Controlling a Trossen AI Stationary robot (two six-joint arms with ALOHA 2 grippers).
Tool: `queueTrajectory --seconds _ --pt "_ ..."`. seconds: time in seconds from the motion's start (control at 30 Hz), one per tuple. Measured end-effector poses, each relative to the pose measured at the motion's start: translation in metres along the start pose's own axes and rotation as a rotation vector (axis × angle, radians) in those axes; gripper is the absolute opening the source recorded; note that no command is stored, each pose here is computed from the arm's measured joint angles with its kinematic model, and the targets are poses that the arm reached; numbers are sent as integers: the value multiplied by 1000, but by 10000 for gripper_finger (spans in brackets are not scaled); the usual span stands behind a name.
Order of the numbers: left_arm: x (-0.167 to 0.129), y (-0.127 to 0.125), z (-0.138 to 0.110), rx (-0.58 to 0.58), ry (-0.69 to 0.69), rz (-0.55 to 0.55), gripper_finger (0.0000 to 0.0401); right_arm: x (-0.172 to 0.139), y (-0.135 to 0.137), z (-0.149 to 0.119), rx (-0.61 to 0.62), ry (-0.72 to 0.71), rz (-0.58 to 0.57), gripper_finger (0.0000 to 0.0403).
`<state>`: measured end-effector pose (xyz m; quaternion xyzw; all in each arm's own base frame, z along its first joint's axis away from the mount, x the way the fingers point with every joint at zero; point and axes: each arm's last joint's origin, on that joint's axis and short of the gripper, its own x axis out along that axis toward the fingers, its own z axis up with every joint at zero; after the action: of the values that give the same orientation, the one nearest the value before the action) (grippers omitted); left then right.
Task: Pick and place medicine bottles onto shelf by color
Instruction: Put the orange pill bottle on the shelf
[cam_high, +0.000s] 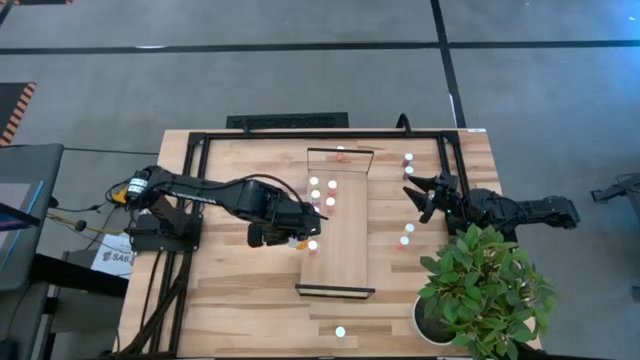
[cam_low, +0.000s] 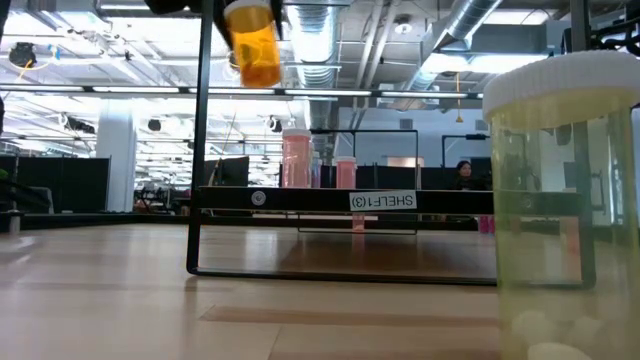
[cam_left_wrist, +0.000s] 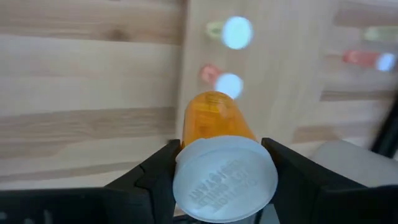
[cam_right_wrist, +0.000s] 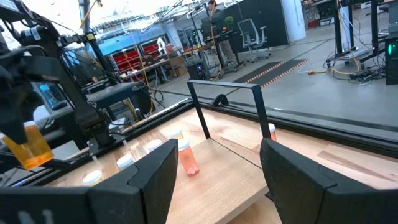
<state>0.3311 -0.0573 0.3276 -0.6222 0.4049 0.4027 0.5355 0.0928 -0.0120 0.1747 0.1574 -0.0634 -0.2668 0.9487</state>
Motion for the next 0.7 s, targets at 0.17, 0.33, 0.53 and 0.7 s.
queueTrajectory --seconds 0.17,0.33,0.53,0.7 --pt "2 -8 -1 1 -33 -81 183 0 0 0 0 0 0 251" --pt "19 -21 3 -17 -34 -122 183 0 0 0 -1 1 0 251" --pt "32 -37 18 -36 11 -170 183 0 0 0 -3 4 -2 251" --pt "35 -43 21 -35 -2 -220 183 1 0 -2 -11 16 -5 251"
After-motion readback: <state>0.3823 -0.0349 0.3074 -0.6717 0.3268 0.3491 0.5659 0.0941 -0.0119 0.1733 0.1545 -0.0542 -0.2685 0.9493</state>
